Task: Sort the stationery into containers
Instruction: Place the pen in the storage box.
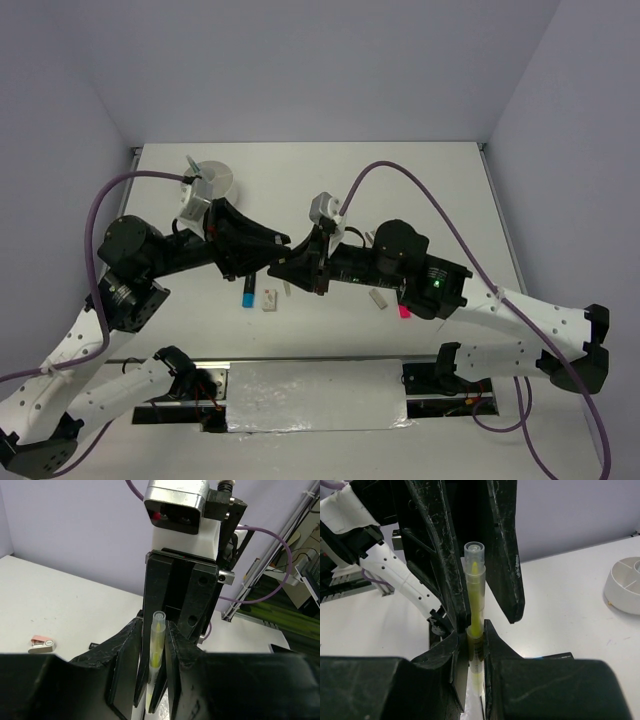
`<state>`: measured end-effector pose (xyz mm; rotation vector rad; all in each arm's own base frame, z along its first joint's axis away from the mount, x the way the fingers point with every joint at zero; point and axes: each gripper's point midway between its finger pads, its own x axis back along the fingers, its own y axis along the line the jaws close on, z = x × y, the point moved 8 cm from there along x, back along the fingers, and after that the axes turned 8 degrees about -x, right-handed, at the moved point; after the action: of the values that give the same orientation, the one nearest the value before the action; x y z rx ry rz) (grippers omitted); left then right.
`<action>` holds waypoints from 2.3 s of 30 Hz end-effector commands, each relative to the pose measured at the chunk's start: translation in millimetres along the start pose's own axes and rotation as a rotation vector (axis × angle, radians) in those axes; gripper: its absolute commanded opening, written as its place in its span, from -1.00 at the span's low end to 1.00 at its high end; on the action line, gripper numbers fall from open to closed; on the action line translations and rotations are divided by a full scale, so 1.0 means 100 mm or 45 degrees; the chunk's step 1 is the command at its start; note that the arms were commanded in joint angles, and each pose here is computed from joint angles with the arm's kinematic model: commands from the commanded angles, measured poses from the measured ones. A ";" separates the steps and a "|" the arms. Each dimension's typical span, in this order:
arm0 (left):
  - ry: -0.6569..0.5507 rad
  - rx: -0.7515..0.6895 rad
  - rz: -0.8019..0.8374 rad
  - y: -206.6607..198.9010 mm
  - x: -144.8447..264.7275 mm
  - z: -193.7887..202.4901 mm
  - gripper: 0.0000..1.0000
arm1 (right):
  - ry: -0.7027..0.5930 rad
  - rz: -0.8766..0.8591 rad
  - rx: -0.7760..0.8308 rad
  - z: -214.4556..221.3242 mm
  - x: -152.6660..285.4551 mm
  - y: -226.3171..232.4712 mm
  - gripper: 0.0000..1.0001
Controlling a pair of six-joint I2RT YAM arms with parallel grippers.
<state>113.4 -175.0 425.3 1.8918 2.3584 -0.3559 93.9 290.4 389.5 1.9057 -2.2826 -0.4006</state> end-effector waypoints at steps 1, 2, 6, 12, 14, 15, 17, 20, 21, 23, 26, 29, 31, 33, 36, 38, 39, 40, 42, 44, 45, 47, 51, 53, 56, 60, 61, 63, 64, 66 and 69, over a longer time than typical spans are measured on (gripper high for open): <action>-0.007 -0.026 -0.019 0.05 -0.03 0.00 -0.27 | -0.067 -0.085 0.021 -0.17 -0.04 0.14 -1.00; -0.005 -0.024 -0.003 0.04 -0.03 0.00 -0.27 | -0.066 -0.087 0.021 -0.18 -0.06 0.13 -1.00; 0.015 -0.002 0.036 0.05 -0.06 0.05 -0.29 | -0.063 -0.078 0.019 -0.18 -0.09 0.13 -1.00; 0.033 -0.018 -0.135 0.17 -0.05 0.05 -1.00 | -0.084 0.009 0.019 -0.16 -0.07 0.05 -0.67; 0.065 -0.032 -0.294 0.28 0.00 0.08 -1.00 | -0.081 0.084 0.016 -0.11 -0.01 -0.02 0.99; 0.046 -0.041 -0.504 0.43 0.04 0.06 -1.00 | -0.107 0.186 0.000 -0.11 0.03 -0.11 0.99; 0.079 -0.039 -0.777 0.65 0.10 0.12 -1.00 | -0.139 0.320 -0.052 -0.05 0.21 -0.26 0.99; 0.072 -0.096 -1.198 1.05 0.17 0.16 -1.00 | -0.263 0.582 -0.128 0.03 0.57 -0.46 1.00; 0.070 -0.122 -1.299 1.18 0.20 0.15 -1.00 | -0.277 0.670 -0.143 0.14 0.67 -0.55 1.00; 0.062 -0.182 -1.518 1.51 0.20 0.10 -1.00 | -0.415 0.782 -0.174 0.07 0.95 -0.58 0.99; -0.012 -0.306 -1.796 2.03 0.30 -0.04 -1.00 | -0.470 0.795 -0.167 0.11 1.17 -0.56 0.99; -0.162 -0.392 -1.996 2.56 0.63 -0.18 -1.00 | -0.423 0.791 -0.174 0.21 1.24 -0.55 0.99; -0.174 -0.419 -2.030 2.85 0.70 -0.15 -1.00 | -0.395 0.777 -0.173 0.27 1.27 -0.54 1.00; -0.188 -0.446 -2.093 3.17 0.81 -0.17 -1.00 | -0.347 0.776 -0.164 0.36 1.28 -0.55 0.99; -0.183 -0.459 -2.107 3.47 0.92 -0.11 -1.00 | -0.310 0.795 -0.137 0.42 1.30 -0.58 0.99; -0.182 -0.483 -2.082 3.68 0.94 0.01 -1.00 | -0.295 0.786 -0.107 0.43 1.29 -0.59 0.99; -0.166 -0.493 -2.082 3.79 0.93 0.09 -1.00 | -0.291 0.777 -0.087 0.42 1.27 -0.59 0.99; -0.149 -0.492 -2.095 3.85 0.95 0.13 -1.00 | -0.284 0.775 -0.075 0.42 1.26 -0.60 0.99; -0.142 -0.510 -2.123 3.96 0.97 0.24 -1.00 | -0.275 0.749 -0.045 0.39 1.22 -0.59 0.99; -0.141 -0.518 -2.121 4.01 1.00 0.33 -1.00 | -0.280 0.731 -0.024 0.34 1.19 -0.58 1.00; -0.110 -0.509 -2.130 4.07 1.01 0.41 -1.00 | -0.278 0.718 -0.010 0.33 1.16 -0.58 0.99; -0.074 -0.508 -2.145 4.13 1.04 0.55 -1.00 | -0.288 0.692 0.004 0.27 1.14 -0.56 0.99; -0.049 -0.482 -2.181 4.15 1.13 0.73 -1.00 | -0.290 0.654 0.012 0.23 1.10 -0.53 1.00; -0.045 -0.474 -2.192 4.14 1.17 0.82 -0.96 | -0.292 0.662 0.021 0.23 1.10 -0.54 1.00; -0.024 -0.452 -2.220 4.14 1.22 0.93 -0.64 | -0.278 0.681 0.024 0.24 1.08 -0.57 0.99; -0.018 -0.428 -2.234 4.13 1.25 0.98 -0.06 | -0.260 0.691 0.018 0.26 1.05 -0.60 0.99; -0.024 -0.422 -2.229 4.12 1.24 0.97 0.26 | -0.258 0.700 0.015 0.25 1.04 -0.61 0.99; -0.057 -0.400 -2.228 4.07 1.22 0.87 0.41 | -0.237 0.729 -0.001 0.26 1.03 -0.65 1.00; -0.072 -0.389 -2.221 4.04 1.20 0.81 0.56 | -0.241 0.740 -0.006 0.24 1.03 -0.66 1.00; -0.126 -0.369 -2.190 3.93 1.14 0.57 0.63 | -0.218 0.773 -0.030 0.27 0.99 -0.72 1.00; -0.173 -0.300 -2.123 3.72 1.01 0.13 0.80 | -0.187 0.869 -0.103 0.29 0.95 -0.88 0.99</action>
<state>467.1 -3.2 253.9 -0.6151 3.1232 -0.0353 141.2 186.1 313.6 1.0525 -2.7517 -0.4361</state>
